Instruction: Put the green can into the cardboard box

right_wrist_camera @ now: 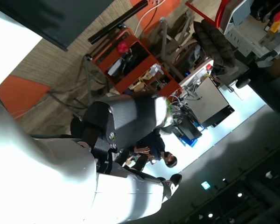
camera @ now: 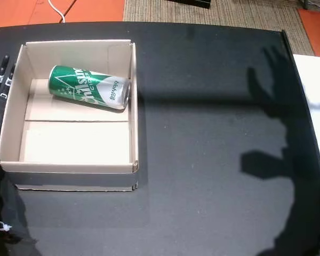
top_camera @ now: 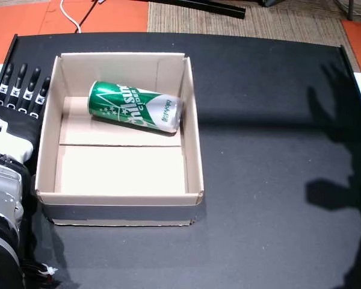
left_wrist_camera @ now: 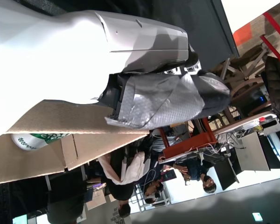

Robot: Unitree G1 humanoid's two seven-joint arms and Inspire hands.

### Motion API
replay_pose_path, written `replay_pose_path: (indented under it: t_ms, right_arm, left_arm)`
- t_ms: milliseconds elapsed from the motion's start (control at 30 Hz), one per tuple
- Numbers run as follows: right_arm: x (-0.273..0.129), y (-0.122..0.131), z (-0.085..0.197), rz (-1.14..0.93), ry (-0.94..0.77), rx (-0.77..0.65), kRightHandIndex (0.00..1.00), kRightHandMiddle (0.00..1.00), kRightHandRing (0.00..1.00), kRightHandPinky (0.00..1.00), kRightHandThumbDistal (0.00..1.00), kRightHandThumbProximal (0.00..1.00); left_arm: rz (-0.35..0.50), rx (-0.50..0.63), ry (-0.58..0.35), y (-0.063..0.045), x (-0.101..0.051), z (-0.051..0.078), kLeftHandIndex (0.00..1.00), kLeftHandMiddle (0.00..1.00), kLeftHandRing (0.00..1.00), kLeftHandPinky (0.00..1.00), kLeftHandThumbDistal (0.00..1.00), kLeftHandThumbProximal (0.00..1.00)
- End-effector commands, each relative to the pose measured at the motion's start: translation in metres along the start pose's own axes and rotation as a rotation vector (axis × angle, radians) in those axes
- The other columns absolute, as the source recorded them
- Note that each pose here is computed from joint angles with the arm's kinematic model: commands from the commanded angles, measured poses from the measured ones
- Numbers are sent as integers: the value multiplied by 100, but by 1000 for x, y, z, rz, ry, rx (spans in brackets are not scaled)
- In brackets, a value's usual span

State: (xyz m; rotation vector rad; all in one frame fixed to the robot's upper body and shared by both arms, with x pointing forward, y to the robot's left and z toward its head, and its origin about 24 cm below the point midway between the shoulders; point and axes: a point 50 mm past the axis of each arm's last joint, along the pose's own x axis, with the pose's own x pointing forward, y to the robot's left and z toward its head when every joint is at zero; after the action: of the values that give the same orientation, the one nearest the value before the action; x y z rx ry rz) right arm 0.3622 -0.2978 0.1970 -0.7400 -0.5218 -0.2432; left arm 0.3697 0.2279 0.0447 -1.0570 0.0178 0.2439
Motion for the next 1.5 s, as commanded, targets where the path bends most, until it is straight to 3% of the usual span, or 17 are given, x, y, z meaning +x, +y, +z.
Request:
replay_pose_path:
  t_ms: [0, 33, 100, 200, 333, 400, 467, 567, 600, 633, 700, 733, 833, 933, 1100, 1267, 1467]
  right_arm:
    - [-9, 7, -4, -5, 0, 53, 74, 88, 99, 98, 45, 23]
    - [-11, 11, -4, 0, -4, 66, 74, 88, 99, 98, 45, 24]
    - [-17, 20, -4, 23, -24, 90, 75, 89, 100, 100, 38, 14]
    - [-30, 33, -7, 55, -39, 119, 76, 88, 100, 100, 32, 23]
    - [-52, 45, -17, 81, -14, 173, 77, 88, 100, 100, 38, 36]
    - [-63, 49, -23, 97, 11, 189, 77, 88, 100, 100, 36, 40]
    - [-73, 51, -28, 104, 32, 204, 78, 88, 100, 100, 28, 31]
    - [-84, 56, -35, 15, 93, 260, 78, 86, 96, 100, 31, 21]
    - [-87, 59, -36, -53, 119, 294, 77, 84, 94, 100, 28, 20]
    - [-89, 63, -37, -140, 147, 339, 78, 85, 94, 100, 18, 19]
    - [-92, 70, -34, -331, 193, 430, 78, 82, 91, 100, 2, 2]
    - [-94, 75, -32, -415, 215, 483, 78, 82, 92, 100, 0, 3]
    - [-97, 86, -30, -540, 277, 579, 82, 84, 95, 100, 0, 19]
    - [-98, 92, -29, -544, 303, 610, 82, 84, 94, 100, 0, 19]
    - [-98, 87, -33, -529, 302, 621, 83, 84, 93, 100, 0, 30]
    - [-97, 82, -35, -556, 297, 639, 81, 80, 91, 100, 0, 24]
    - [-97, 82, -35, -535, 294, 636, 81, 80, 90, 100, 0, 21]
  left_arm:
    - [18, 19, 2, 5, -1, 3, 50, 55, 69, 74, 0, 89]
    - [19, 18, 3, 5, -1, 3, 49, 54, 68, 73, 0, 89]
    - [24, 13, 2, 5, -1, 3, 48, 52, 67, 72, 0, 88]
    - [25, 13, 3, 5, -1, 3, 46, 50, 65, 72, 0, 90]
    - [20, 14, 3, 6, -1, 4, 46, 48, 64, 72, 0, 93]
    - [17, 13, 4, 5, -1, 4, 48, 48, 63, 71, 0, 94]
    - [13, 13, 4, 5, -1, 5, 47, 48, 65, 73, 0, 94]
    - [11, 24, -2, 4, 0, 6, 43, 50, 67, 80, 0, 95]
    - [11, 28, -3, 4, 0, 7, 43, 51, 68, 83, 0, 95]
    - [11, 29, -4, 4, 0, 7, 44, 52, 70, 85, 0, 95]
    - [11, 29, -6, 4, 0, 8, 49, 56, 75, 90, 0, 97]
    - [12, 29, -9, 4, 0, 8, 52, 58, 76, 90, 0, 97]
    - [14, 24, -13, 4, 0, 8, 60, 63, 80, 93, 0, 99]
    - [8, 25, -13, 4, 0, 8, 63, 66, 80, 94, 0, 100]
    - [20, 27, -13, 5, 0, 8, 64, 66, 80, 91, 0, 100]
    - [13, 22, -10, 4, 0, 8, 68, 66, 80, 92, 0, 100]
    - [20, 15, -13, 4, 0, 8, 67, 65, 81, 93, 0, 100]
